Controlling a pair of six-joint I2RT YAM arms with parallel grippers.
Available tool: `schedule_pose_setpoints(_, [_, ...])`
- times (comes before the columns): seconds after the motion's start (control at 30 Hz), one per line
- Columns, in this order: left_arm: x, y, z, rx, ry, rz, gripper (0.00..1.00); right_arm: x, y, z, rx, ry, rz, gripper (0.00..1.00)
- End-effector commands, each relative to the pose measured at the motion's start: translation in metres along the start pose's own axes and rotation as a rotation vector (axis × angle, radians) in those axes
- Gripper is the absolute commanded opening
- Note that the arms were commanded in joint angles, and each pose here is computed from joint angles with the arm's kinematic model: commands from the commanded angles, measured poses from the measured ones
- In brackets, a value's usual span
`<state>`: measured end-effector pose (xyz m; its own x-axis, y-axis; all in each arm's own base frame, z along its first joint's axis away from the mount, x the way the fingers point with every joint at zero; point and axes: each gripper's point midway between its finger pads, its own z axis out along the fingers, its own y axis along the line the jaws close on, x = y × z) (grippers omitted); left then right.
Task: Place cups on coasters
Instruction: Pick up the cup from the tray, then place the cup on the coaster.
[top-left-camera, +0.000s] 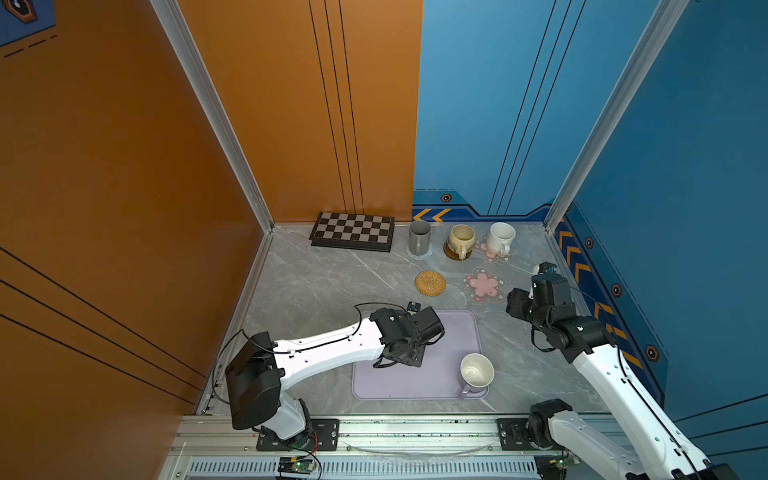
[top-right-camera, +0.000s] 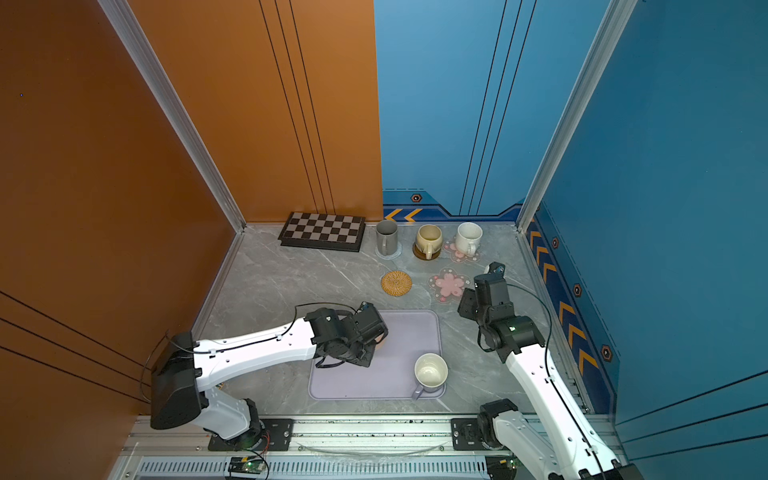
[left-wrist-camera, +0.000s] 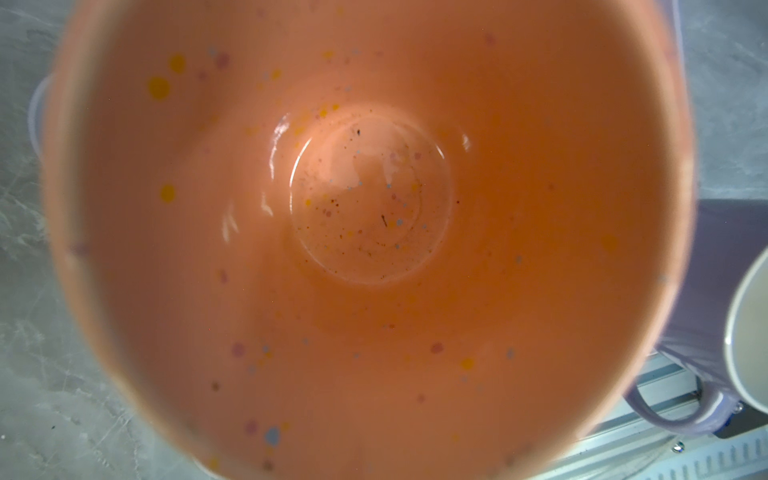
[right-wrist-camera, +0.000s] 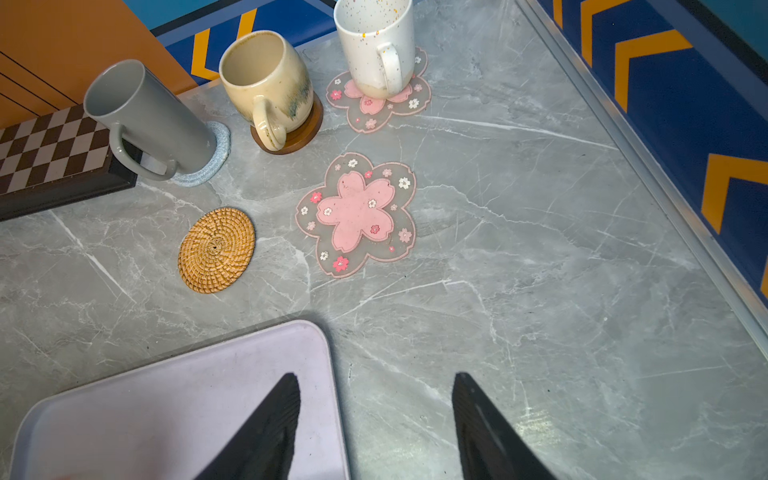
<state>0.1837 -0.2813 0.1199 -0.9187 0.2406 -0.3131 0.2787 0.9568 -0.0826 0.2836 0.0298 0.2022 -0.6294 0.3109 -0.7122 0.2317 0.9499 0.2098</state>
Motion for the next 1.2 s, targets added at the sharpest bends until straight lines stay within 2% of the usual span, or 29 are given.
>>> schedule_pose_setpoints(0.0, [-0.03, -0.009, -0.013, 0.032, -0.068, -0.002, 0.0, 0.001, -0.002, -0.001, -0.012, 0.003, -0.003, 0.61])
schedule_pose_setpoints(0.37, [-0.074, -0.018, -0.009, 0.006, -0.126, -0.016, 0.0, 0.007, -0.004, 0.005, -0.005, 0.033, 0.007, 0.61])
schedule_pose_setpoints(0.8, [-0.118, -0.011, -0.009, -0.01, -0.176, -0.013, 0.0, 0.015, -0.004, 0.013, -0.011, 0.073, -0.025, 0.61])
schedule_pose_setpoints(1.17, [-0.15, 0.0, 0.001, -0.038, -0.199, -0.081, 0.0, 0.019, -0.001, 0.019, -0.028, 0.111, -0.031, 0.61])
